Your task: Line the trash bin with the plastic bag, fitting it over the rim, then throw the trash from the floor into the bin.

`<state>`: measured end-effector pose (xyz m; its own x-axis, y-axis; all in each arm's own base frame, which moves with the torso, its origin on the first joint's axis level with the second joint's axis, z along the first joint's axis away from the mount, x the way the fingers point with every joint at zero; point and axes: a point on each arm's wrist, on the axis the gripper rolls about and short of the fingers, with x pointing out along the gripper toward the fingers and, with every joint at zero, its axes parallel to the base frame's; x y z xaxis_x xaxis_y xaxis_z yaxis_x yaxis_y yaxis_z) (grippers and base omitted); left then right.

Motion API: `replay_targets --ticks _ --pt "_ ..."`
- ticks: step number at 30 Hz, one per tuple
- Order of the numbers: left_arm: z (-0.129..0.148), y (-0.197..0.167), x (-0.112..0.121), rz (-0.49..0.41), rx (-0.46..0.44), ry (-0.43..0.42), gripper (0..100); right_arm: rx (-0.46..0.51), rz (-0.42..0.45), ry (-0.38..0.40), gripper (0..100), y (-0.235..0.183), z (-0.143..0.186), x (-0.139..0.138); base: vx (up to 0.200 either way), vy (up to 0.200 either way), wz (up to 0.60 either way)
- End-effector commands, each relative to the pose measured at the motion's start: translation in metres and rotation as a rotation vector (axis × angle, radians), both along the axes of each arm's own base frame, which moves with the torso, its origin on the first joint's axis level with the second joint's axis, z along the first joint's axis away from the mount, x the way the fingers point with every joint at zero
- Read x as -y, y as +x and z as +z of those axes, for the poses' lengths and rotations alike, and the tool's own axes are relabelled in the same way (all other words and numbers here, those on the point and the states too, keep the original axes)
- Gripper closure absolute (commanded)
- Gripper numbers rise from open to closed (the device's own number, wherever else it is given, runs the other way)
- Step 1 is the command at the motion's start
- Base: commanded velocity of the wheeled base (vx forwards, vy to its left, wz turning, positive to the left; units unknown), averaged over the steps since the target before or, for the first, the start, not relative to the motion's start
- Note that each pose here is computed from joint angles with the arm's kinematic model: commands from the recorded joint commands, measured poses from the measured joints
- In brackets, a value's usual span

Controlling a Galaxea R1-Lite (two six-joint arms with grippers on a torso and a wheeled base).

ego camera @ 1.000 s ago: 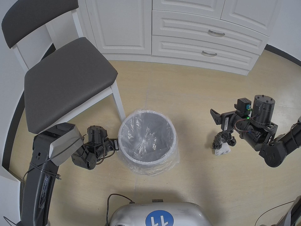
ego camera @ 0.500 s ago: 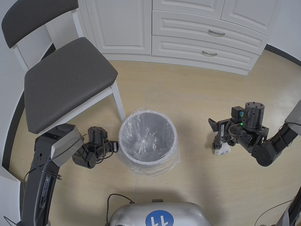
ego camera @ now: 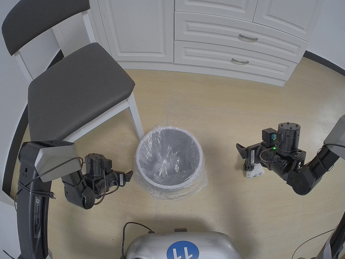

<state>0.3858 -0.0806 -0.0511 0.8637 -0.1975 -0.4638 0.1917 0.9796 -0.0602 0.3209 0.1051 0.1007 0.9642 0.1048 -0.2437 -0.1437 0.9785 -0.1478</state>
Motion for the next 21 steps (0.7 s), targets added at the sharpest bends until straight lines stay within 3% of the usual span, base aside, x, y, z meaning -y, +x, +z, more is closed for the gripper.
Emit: replay_targets --ticks 1,10,13,14,16,17,21 --pt "0.067 -0.065 -0.011 -0.033 0.11 0.022 0 -0.016 0.077 -0.042 0 -0.019 0.0 0.0 0.0 0.0 0.0" --pt "0.098 -0.134 -0.02 -0.06 0.127 0.016 0 -0.015 0.155 -0.045 0 -0.046 0.011 -0.018 0.0 0.0 0.0" --pt "0.103 -0.157 -0.024 -0.065 0.15 0.013 0 -0.086 0.215 -0.074 0 -0.061 -0.002 -0.044 0.0 0.0 0.0" --pt "0.103 -0.158 -0.024 -0.064 0.151 0.013 0 -0.089 0.216 -0.075 0 -0.062 -0.003 -0.045 0.0 0.0 0.0" --pt "0.119 -0.171 -0.031 -0.049 0.196 -0.002 0 -0.103 0.228 -0.072 0 -0.063 -0.007 -0.077 0.0 0.0 0.0" --pt "0.119 -0.171 -0.031 -0.049 0.196 -0.002 0 -0.103 0.228 -0.072 0 -0.063 -0.007 -0.077 0.0 0.0 0.0" --pt "0.144 -0.172 -0.033 -0.078 0.32 -0.035 0 -0.153 0.208 -0.152 0 -0.047 0.02 -0.118 0.0 0.0 0.0"
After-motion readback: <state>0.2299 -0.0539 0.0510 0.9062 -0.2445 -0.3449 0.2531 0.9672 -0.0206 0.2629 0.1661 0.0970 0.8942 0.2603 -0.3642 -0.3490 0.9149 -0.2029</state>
